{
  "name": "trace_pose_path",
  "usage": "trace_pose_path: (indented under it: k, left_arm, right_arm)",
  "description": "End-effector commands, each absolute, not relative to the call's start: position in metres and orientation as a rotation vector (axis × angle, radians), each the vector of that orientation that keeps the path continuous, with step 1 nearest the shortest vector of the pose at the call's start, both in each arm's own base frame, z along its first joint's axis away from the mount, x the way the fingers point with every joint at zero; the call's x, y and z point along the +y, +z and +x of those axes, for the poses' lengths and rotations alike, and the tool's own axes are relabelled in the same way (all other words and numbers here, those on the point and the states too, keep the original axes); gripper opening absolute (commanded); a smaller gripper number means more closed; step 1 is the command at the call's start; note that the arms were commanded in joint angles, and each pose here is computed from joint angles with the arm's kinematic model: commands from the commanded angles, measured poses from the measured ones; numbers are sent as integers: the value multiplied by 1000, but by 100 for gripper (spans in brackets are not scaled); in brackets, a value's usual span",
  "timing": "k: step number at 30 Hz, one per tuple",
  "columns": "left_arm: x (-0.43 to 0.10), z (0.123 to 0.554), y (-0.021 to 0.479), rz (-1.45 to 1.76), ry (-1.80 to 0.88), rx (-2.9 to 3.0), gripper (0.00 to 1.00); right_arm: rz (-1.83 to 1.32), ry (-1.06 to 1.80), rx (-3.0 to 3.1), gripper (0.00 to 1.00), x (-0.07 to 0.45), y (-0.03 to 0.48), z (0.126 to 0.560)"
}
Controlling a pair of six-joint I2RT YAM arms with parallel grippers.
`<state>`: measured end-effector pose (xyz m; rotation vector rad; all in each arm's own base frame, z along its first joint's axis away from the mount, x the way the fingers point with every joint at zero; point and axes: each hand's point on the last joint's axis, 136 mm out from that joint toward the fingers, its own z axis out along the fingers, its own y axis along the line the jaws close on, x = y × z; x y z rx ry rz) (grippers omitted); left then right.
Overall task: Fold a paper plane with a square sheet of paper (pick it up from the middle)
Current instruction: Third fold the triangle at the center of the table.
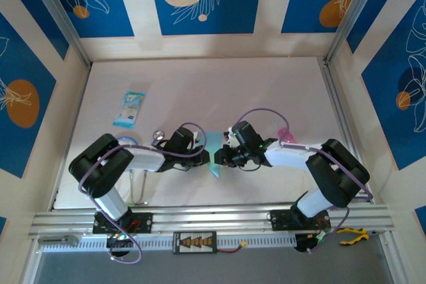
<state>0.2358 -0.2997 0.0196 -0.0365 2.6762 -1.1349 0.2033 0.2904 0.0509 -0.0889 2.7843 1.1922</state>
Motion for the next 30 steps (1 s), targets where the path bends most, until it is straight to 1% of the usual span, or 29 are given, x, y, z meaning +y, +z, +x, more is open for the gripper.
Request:
trace_pose_path:
  k: [1, 2, 5, 11, 19, 30]
  left_arm:
    - [-279, 218, -4, -87, -1042, 2786, 7]
    - [-279, 218, -4, -89, -1043, 2785, 7]
    - [-279, 218, -3, -90, -1044, 2782, 7]
    - [-280, 218, -4, -93, -1046, 2783, 7]
    - [-277, 218, -5, -97, -1031, 2789, 7]
    - [-276, 219, -6, -123, -1029, 2788, 7]
  right_arm:
    - [-105, 1235, 2815, 10, 300, 47, 193]
    - [-117, 1256, 2821, 7, 305, 46, 192]
    - [-125, 1243, 2852, 4, 310, 37, 191]
    - [-125, 1214, 2925, 3, 311, 15, 183]
    - [-115, 1126, 3000, 2, 289, -2, 152]
    - [-164, 1076, 3002, 2, 277, 15, 135]
